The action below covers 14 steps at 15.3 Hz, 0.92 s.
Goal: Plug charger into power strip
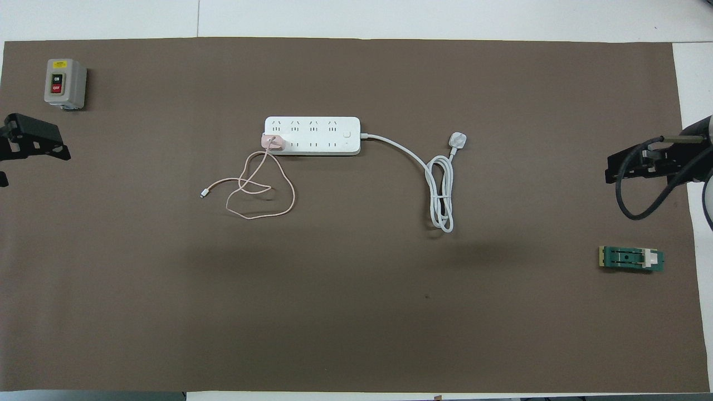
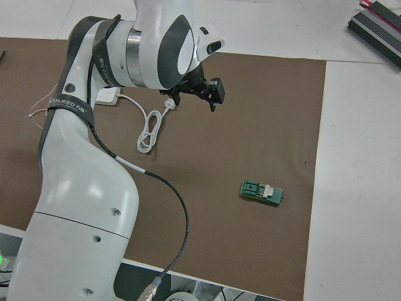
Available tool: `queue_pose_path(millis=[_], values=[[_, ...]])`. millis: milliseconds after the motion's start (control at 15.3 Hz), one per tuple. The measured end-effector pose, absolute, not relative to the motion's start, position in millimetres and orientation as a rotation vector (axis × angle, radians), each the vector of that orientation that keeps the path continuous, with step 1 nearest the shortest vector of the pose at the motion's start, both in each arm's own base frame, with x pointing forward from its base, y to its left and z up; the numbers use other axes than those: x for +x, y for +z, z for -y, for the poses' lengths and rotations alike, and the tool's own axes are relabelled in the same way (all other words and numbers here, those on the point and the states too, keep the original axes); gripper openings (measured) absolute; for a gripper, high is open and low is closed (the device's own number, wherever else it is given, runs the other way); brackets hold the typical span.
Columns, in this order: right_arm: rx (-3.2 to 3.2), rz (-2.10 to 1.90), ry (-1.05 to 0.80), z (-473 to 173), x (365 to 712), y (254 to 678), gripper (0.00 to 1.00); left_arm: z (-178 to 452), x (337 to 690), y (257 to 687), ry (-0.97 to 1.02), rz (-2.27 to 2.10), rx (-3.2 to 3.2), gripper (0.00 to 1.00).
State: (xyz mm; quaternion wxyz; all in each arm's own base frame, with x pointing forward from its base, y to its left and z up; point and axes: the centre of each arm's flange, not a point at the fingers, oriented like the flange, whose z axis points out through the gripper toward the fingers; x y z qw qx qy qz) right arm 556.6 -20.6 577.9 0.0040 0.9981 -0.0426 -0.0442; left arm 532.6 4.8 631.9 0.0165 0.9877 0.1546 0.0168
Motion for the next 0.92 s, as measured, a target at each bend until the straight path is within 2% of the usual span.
queue_pose_path(millis=[196,916], values=[[3.128,0.134,-0.139,20.6,556.6,577.9,1.00,-12.2,537.0,638.9,0.160,-0.494,3.053,1.00],[3.128,0.134,-0.139,20.6,556.5,577.8,1.00,-29.7,530.6,629.5,0.066,-0.370,3.103,1.00]])
